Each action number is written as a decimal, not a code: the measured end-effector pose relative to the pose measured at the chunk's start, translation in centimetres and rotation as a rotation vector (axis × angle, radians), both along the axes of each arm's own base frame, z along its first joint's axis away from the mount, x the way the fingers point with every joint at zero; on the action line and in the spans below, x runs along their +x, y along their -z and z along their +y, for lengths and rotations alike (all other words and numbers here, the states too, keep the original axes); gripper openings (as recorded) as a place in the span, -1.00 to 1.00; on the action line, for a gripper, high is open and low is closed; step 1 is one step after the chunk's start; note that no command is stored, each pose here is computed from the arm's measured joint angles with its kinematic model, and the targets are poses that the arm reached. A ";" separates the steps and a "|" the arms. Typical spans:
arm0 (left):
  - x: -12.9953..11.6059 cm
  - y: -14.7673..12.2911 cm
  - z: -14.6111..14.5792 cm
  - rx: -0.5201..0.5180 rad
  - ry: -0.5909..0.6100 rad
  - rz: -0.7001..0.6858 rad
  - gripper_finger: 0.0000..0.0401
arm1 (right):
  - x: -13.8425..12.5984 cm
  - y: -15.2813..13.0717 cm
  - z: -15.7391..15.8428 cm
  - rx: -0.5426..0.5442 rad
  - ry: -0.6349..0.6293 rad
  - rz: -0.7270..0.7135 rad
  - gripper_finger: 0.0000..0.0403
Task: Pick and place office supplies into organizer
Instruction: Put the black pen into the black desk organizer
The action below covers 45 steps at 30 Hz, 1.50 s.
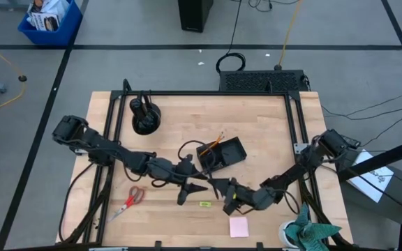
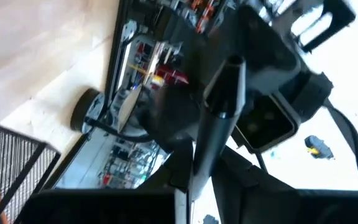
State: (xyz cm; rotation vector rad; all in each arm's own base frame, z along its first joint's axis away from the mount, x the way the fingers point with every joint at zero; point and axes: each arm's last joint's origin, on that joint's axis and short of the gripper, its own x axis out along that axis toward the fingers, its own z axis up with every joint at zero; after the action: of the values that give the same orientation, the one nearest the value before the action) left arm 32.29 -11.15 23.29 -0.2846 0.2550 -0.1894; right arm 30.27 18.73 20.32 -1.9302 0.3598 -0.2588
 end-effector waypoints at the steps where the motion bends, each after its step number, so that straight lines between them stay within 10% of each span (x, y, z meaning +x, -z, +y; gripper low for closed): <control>1: -0.1 -0.4 0.0 0.013 0.005 -0.016 -0.01 | -0.2 0.0 0.3 -0.007 -0.008 0.003 -0.87; 45: -0.1 -1.8 1.2 -0.058 -0.059 -0.085 0.25 | -0.6 -1.8 2.0 -0.058 -0.073 -0.050 -0.87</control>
State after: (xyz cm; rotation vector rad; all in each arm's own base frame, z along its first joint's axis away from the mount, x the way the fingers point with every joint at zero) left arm 32.15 -9.92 25.08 -0.3400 0.1568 -0.1506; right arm 29.66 20.74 22.12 -1.9854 0.2504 -0.2713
